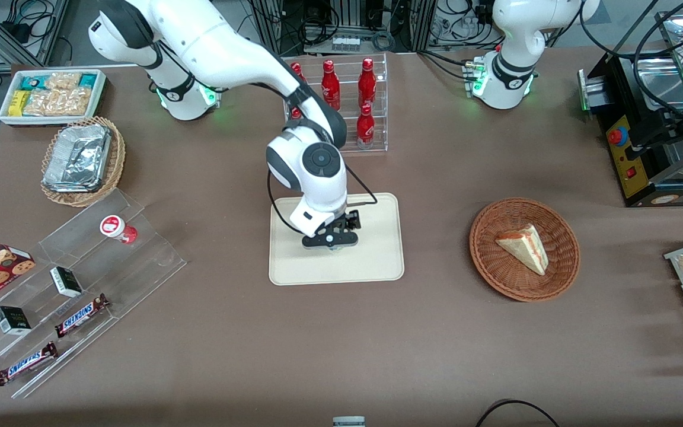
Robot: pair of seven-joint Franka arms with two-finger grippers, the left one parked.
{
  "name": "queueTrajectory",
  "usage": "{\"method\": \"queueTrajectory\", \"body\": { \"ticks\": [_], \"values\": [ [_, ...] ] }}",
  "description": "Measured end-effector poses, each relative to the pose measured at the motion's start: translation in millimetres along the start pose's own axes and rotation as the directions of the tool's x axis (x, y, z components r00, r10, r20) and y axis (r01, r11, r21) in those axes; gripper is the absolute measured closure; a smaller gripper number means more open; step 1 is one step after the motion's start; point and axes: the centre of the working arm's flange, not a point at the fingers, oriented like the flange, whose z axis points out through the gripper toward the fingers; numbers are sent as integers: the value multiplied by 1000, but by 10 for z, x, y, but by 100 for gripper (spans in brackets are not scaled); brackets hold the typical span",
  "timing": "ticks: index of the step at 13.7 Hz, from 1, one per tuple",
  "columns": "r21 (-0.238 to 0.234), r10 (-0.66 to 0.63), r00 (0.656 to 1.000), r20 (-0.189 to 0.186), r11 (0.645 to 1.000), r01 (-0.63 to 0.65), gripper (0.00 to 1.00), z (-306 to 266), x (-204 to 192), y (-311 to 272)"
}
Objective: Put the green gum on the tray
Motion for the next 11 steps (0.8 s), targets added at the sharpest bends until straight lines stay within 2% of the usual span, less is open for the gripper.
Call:
{"method": "queueTrajectory", "body": {
  "ticks": [4, 7, 9, 11],
  "values": [
    [-37, -77, 995, 60, 996, 80, 0, -549, -12, 228],
    [-30, -134, 983, 125, 990, 139, 0, -873, 127, 653],
    [-28, -164, 974, 156, 985, 171, 0, -1021, 259, 1001],
    [-4, -195, 963, 185, 980, 199, 0, -1127, 400, 1373]
  ]
}}
